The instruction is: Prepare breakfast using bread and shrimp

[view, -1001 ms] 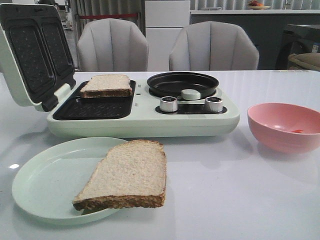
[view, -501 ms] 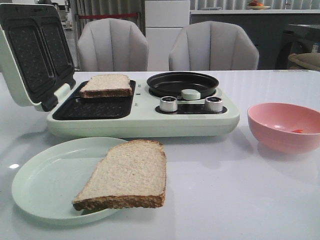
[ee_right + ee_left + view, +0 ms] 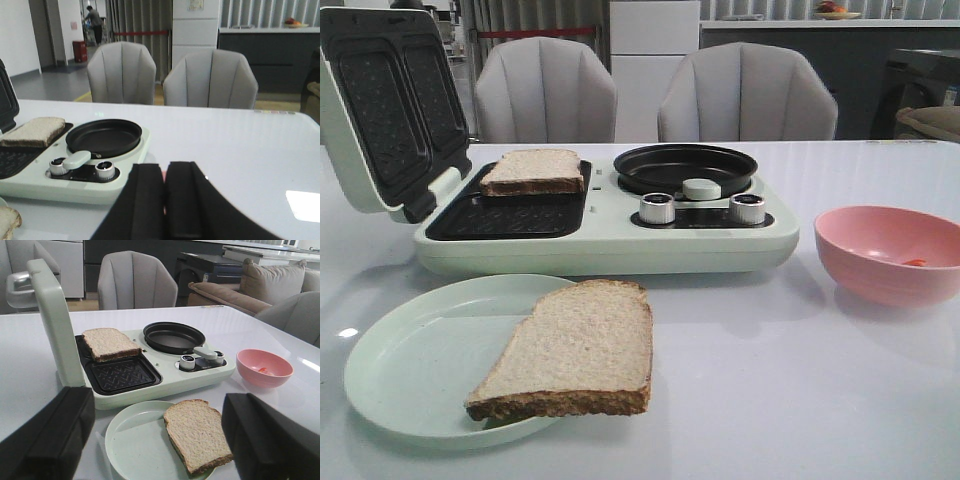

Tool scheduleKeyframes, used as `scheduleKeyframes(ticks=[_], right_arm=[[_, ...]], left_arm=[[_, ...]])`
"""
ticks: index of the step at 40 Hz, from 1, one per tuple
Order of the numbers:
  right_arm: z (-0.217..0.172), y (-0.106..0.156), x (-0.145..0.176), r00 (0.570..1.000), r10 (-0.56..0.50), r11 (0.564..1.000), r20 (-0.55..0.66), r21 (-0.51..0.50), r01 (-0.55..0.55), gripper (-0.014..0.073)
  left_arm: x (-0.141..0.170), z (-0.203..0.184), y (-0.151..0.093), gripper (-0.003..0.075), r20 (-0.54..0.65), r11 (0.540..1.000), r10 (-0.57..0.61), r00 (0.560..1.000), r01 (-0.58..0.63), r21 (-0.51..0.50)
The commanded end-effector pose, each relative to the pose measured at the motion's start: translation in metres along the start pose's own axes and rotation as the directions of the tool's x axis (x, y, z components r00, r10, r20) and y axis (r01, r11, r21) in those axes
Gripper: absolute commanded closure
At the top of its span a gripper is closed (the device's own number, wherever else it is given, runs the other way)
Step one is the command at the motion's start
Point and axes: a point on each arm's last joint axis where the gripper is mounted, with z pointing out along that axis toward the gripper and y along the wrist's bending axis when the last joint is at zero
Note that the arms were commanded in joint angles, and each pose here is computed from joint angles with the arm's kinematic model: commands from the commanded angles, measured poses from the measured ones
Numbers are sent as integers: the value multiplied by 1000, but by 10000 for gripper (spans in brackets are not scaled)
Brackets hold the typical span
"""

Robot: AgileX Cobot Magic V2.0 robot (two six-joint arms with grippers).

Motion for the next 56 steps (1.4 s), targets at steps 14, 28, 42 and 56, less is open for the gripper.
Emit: scheduleKeyframes(ticks=[14, 28, 42, 56], right_arm=[[19, 1, -15, 998, -2, 1000, -69, 5, 2, 386], [59, 6, -25, 922, 105, 994, -372, 27, -103, 15], [123, 53, -7, 664, 302, 916, -683, 16, -401, 15], [182, 118, 38, 505, 218, 909, -835, -15, -416, 15]], left_arm=[[-15, -7, -2, 136, 124, 999, -25, 992, 22, 25], [-15, -7, -2, 136, 124, 999, -25, 992, 22, 25], [-15, -7, -2, 136, 124, 999, -25, 992, 22, 25], [-15, -7, -2, 136, 124, 999, -25, 992, 22, 25]])
